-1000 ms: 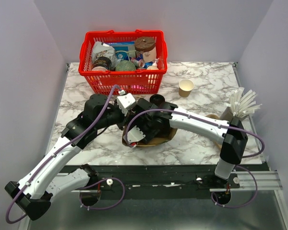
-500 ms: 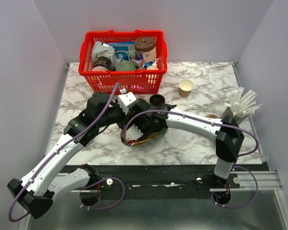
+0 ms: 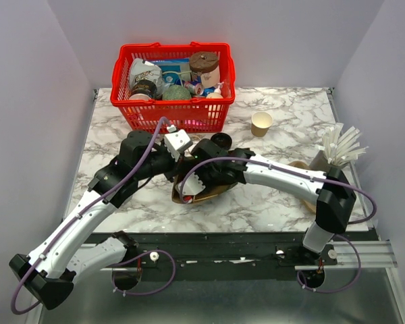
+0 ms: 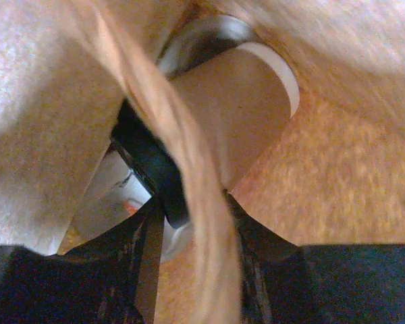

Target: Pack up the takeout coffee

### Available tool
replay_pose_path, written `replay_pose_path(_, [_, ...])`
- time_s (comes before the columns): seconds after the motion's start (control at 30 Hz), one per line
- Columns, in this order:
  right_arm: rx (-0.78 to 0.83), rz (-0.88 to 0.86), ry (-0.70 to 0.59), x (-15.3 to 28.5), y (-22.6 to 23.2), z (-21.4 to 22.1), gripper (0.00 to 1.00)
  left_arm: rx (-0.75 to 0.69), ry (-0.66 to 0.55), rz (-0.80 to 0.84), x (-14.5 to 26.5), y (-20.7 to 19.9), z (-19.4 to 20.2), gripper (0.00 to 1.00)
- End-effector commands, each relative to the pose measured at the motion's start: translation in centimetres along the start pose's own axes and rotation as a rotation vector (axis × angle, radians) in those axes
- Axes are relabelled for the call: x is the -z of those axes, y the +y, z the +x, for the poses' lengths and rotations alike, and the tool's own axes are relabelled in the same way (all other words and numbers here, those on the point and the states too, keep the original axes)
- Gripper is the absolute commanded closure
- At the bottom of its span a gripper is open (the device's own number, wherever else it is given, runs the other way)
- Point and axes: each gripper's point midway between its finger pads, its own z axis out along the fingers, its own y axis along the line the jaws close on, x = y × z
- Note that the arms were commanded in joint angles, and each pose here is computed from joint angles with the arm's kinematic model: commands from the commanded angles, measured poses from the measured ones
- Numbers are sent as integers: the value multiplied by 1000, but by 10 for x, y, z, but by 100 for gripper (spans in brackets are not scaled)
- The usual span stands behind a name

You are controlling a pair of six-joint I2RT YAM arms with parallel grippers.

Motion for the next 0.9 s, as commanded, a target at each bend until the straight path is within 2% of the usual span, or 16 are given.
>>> replay_pose_path(0.0, [-63, 63, 3, 23, -6, 6, 99, 21, -16, -45, 3, 10, 1, 100])
replay_pose_path(0.27, [-122, 155, -44, 69, -16, 0, 99, 29, -16, -84, 5, 21, 3, 100])
replay_pose_path(0.4, [-141, 187, -109, 89, -17, -10, 100, 34, -18, -83, 3, 22, 4, 100])
replay_pose_path(0.6, [-175, 180, -166, 114, -13, -16, 100, 33, -14, -135, 2, 33, 0, 100])
replay_pose_path(0.7, [-225, 178, -186, 136, -15, -18, 99, 30, 10, -152, 1, 38, 0, 100])
replay_pose_path(0.87, [-383, 227, -304, 209, -36, -26, 99, 40, 33, -173, -3, 46, -4, 100])
